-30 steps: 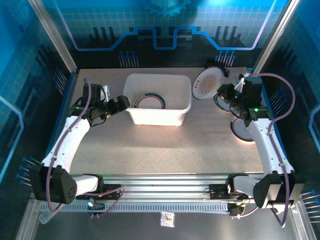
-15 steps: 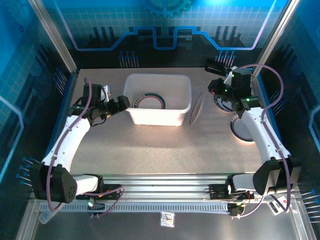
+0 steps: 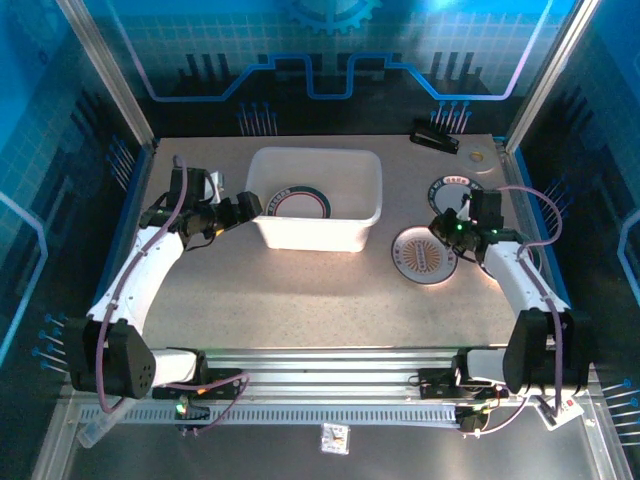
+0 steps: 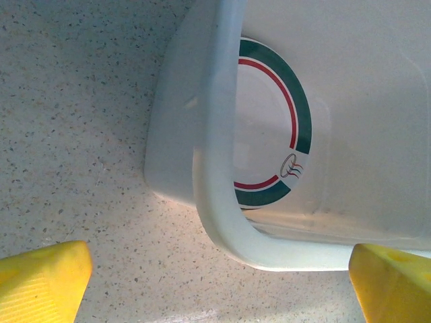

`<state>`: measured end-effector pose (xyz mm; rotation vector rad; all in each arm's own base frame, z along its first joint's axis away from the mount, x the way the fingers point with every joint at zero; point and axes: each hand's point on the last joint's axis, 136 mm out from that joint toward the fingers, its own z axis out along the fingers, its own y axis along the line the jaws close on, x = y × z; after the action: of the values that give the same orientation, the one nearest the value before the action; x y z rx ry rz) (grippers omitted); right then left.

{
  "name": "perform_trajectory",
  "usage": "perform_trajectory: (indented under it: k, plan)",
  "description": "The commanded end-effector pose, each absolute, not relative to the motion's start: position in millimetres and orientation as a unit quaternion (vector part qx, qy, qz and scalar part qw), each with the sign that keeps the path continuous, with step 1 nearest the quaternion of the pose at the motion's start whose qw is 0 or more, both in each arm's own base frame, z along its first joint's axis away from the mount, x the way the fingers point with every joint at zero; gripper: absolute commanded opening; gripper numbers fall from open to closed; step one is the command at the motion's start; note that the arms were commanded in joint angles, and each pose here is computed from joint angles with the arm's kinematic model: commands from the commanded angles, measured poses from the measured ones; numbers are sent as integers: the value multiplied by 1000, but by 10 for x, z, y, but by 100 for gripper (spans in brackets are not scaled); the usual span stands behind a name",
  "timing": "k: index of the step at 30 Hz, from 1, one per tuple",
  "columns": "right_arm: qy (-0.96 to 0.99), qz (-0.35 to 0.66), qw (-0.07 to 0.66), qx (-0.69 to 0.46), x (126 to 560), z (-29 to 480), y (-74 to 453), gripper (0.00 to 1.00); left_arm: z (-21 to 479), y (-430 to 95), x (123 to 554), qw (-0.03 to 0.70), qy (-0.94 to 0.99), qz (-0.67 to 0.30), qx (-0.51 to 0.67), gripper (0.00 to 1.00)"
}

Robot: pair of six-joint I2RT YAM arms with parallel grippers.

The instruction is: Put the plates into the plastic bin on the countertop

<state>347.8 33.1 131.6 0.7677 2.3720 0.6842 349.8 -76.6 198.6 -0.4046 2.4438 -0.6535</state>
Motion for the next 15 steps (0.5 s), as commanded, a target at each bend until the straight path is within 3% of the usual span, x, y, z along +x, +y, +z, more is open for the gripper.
perform_trajectory:
  k: [1,9,15]
  plan:
    - [882,244,270,300,3367,1234,185,14,1940,-844,3494,275,914,-257,-152,99]
    - [882,205,209,371,2889,811,-48,47,1919,-862,3501,271,915,-258,-149,99]
    - [883,186,183,391,2686,560,-126,52,1869,-874,3501,267,916,-261,-149,99]
